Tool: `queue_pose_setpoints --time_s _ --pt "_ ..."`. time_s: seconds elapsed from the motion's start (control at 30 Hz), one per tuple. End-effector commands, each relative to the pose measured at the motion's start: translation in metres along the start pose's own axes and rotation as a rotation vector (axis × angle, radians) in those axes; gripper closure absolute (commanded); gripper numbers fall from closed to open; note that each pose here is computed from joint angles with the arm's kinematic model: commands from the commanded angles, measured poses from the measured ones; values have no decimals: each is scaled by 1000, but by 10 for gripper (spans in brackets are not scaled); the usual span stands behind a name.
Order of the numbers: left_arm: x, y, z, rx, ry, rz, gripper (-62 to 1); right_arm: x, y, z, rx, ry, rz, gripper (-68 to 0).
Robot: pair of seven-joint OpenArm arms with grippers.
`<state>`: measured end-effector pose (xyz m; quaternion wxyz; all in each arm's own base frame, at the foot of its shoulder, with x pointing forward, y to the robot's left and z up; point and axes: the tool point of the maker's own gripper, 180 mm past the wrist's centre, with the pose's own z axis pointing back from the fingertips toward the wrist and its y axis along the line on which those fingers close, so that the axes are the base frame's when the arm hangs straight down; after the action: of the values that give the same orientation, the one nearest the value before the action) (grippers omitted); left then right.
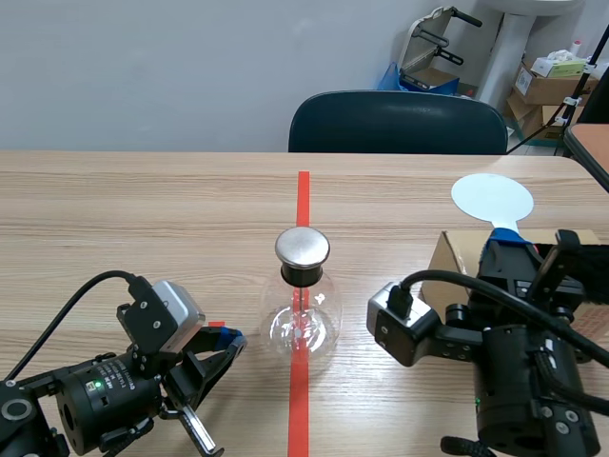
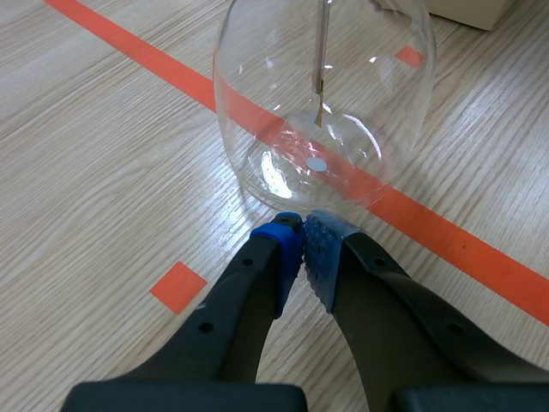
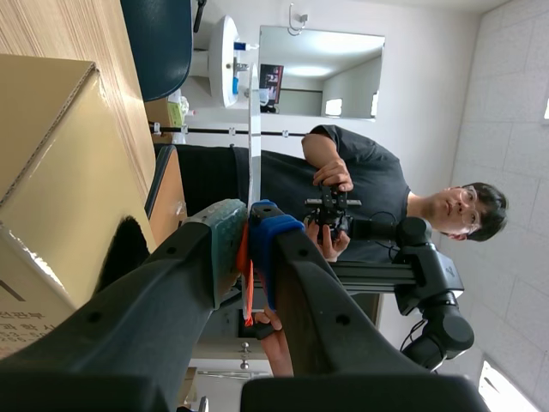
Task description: Do the electroscope experiment
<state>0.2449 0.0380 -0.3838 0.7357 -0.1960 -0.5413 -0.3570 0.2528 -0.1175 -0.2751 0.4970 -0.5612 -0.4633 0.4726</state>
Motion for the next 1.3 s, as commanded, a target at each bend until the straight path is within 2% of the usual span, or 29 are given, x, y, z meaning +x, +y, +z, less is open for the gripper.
queue_pose_setpoints --time_s 0.0,1.27 --pt "12 2 -3 7 -42 0 -53 -2 -10 -4 -35 4 -12 -8" --pt "12 2 -3 7 -42 0 -53 1 -11 -5 -38 -12 -13 -8"
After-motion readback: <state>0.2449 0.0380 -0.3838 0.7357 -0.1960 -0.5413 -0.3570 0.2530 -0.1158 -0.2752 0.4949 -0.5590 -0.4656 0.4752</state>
